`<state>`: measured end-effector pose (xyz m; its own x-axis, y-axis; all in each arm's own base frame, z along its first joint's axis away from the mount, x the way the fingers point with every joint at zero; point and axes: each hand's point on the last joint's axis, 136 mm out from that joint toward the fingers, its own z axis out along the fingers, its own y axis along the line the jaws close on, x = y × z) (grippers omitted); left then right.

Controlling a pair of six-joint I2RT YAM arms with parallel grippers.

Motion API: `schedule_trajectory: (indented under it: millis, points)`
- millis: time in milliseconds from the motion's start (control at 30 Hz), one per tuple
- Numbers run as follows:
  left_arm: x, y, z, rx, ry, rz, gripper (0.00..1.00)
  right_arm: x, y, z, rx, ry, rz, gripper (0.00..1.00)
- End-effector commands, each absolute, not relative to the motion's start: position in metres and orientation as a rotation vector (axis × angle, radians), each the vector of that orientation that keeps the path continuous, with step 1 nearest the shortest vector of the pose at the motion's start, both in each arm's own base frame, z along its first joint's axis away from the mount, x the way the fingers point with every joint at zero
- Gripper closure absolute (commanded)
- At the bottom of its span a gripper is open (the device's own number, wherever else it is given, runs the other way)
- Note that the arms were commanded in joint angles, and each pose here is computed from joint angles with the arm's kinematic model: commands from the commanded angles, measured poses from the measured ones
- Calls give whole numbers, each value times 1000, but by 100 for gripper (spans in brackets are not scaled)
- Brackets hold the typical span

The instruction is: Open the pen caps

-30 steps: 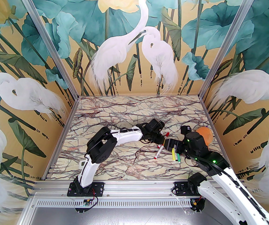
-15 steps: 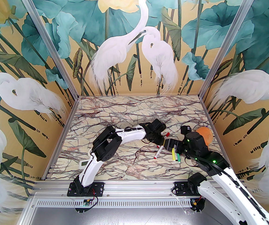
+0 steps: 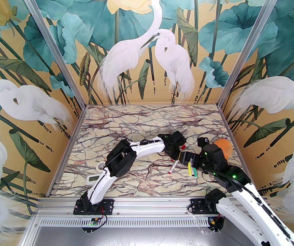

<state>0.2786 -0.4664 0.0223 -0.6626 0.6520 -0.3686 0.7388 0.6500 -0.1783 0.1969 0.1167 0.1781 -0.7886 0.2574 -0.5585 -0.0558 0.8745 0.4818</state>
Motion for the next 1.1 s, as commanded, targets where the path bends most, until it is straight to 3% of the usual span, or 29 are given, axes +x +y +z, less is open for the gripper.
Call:
schedule_trajectory:
  millis: [0,333,700,900,1067]
  points:
    - [265,-445,-21,1221,2689,-295,74,198,117,181,159,2388,651,0]
    - [258,-436,-34,1333,2686,-171,77,201,119,179,158,2392,652,0]
    - [261,-433,-37,1374,2670,-88,72,203,121,186,148,2385,657,0]
    - [260,-437,-30,1367,2668,-117,81,204,121,187,153,2380,659,0]
    - [264,-447,-2,1331,2626,-186,82,204,123,194,158,2354,686,1]
